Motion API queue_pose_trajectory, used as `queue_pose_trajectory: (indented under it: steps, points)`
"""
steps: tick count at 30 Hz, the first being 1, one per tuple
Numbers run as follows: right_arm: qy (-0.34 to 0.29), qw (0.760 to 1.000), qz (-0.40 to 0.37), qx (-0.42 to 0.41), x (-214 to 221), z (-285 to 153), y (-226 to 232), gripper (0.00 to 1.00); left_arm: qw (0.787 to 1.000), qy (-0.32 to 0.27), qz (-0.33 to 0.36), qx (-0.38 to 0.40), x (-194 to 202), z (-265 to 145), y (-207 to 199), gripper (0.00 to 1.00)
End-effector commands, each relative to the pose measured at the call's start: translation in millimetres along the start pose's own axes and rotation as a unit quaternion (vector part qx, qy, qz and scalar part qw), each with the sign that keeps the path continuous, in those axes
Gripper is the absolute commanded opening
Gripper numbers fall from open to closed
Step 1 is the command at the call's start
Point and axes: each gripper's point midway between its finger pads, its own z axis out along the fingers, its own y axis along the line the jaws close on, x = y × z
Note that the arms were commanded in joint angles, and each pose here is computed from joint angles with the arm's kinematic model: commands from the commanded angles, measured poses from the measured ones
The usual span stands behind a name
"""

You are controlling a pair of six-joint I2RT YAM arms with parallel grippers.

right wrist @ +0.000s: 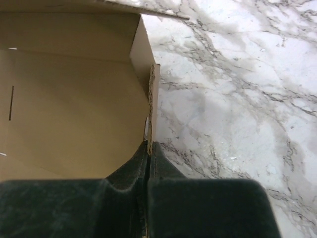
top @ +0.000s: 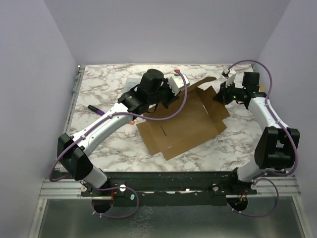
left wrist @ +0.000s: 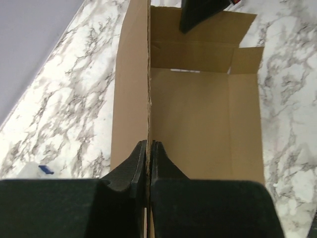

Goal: Fold the paper box
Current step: Fold the paper box at the center of the board.

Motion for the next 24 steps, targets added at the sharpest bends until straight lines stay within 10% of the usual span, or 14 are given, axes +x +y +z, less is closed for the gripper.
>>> queue_pose_trajectory:
  steps: [1,24]
  points:
    - [0.001,1.000,0.002,0.019,4.8,6.2,-10.3,0.01,0.994,-0.089,-0.014,0.054,-56.7,-12.3,-19.8,0.00]
    - [0.002,1.000,-0.010,0.029,13.7,9.3,-14.3,0.01,0.963,-0.121,-0.154,0.185,-61.5,-4.2,-67.4,0.00]
